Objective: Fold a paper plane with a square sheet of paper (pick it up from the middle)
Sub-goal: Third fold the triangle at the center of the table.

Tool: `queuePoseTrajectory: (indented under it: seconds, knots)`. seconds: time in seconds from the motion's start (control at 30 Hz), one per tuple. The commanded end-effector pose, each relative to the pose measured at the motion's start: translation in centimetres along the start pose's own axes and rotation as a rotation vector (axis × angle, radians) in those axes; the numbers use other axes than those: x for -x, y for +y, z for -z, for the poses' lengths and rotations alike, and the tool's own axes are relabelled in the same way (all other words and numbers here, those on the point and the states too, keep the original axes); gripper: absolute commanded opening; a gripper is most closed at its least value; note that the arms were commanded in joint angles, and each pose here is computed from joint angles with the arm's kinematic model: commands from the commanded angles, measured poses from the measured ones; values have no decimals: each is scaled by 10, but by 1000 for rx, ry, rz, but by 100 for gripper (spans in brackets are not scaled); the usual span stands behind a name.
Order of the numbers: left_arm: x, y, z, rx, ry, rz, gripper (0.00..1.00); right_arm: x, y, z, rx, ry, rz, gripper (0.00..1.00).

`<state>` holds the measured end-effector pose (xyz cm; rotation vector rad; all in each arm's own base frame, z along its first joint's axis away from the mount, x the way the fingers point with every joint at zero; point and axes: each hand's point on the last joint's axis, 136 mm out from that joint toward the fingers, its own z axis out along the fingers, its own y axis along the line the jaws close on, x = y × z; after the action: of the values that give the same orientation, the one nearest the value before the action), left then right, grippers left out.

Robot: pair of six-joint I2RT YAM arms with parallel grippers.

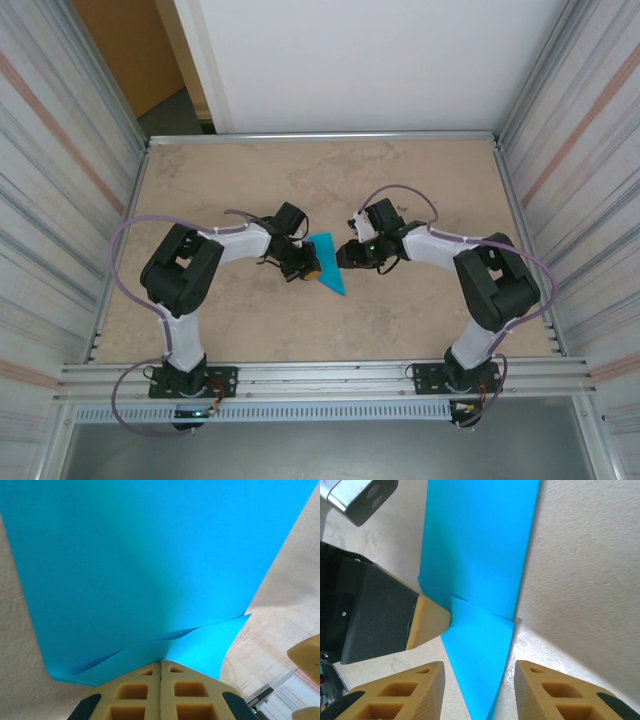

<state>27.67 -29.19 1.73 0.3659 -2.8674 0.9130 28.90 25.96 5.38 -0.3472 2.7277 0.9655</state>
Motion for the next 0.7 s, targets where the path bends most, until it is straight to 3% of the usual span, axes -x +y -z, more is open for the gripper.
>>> queuePoseTrajectory:
  seconds: [0.0,0.47,0.67]
  knots:
    - [-9,46,-17,154,27,52,5,-6,4,9,7,8,-45,36]
    - [-9,45,-18,141,25,49,3,-36,36,-19,107,152,68,12]
    - [-10,47,-19,145,28,52,2,-39,40,-27,153,185,59,7]
